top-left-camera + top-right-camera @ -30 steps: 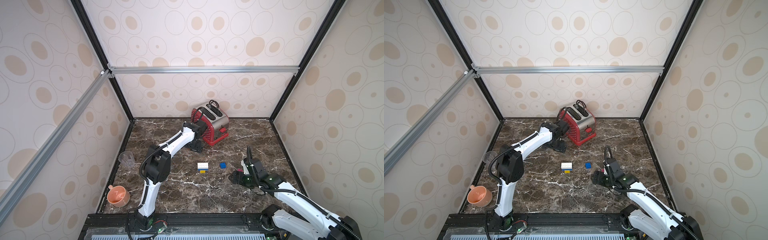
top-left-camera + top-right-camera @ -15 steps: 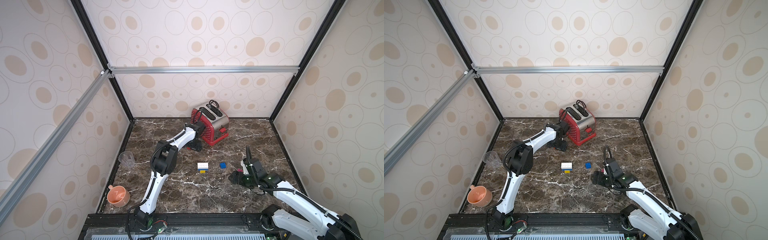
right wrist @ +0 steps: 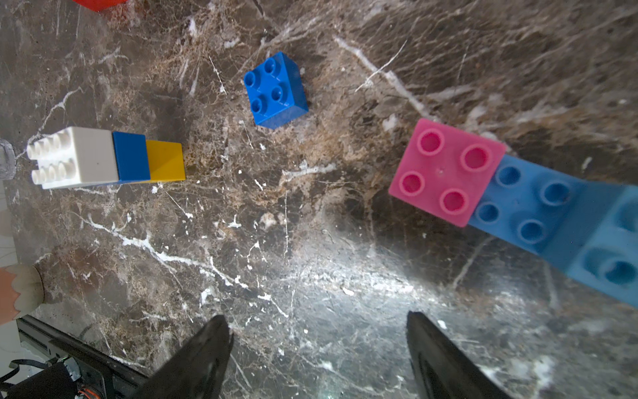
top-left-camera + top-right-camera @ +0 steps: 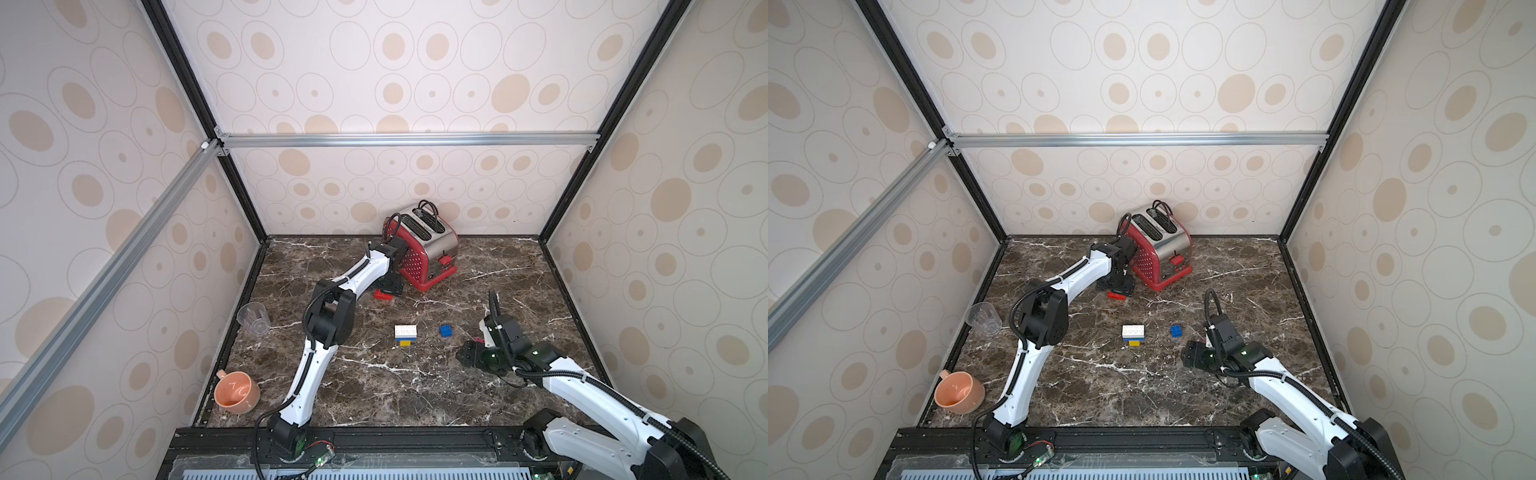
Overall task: Assemble a carrot with lego
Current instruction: Pick up the lego brick from the center of the board.
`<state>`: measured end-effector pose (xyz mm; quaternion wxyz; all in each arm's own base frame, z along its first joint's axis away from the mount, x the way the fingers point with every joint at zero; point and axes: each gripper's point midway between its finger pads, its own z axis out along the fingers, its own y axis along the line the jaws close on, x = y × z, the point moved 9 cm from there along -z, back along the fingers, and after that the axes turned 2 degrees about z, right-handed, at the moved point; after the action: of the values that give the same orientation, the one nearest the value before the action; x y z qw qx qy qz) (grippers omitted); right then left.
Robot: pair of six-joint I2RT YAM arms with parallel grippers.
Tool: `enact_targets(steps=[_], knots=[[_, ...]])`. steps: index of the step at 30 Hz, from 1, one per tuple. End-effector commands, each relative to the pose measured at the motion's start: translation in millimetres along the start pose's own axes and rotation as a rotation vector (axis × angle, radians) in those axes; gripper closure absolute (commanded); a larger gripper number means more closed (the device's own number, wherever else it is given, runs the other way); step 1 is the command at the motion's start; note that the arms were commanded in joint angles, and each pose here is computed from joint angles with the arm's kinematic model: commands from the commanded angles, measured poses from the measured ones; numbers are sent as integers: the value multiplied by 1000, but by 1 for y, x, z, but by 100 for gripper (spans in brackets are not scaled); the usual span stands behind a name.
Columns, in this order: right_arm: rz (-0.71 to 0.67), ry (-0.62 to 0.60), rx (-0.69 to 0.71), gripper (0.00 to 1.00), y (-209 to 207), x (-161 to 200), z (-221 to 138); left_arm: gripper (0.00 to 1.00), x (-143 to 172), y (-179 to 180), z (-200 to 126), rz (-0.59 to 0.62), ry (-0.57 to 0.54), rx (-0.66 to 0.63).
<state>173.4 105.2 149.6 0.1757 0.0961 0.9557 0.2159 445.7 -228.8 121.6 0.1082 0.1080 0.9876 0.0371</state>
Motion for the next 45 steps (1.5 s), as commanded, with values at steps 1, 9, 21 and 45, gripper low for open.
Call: enact_targets(steps=[1, 9, 21, 45], knots=[[1, -18, -7, 17, 3, -7, -4, 19, -4, 5, -1, -26, 10, -7], [5, -13, -8, 17, 2, -7, -2, 21, -7, 7, 3, -49, 13, -12], [9, -7, -13, 17, 2, -7, 1, 25, -2, 9, 0, -67, 32, -21], [17, -7, -22, 16, 1, -8, 2, 39, 6, 10, -13, -87, 64, 3]])
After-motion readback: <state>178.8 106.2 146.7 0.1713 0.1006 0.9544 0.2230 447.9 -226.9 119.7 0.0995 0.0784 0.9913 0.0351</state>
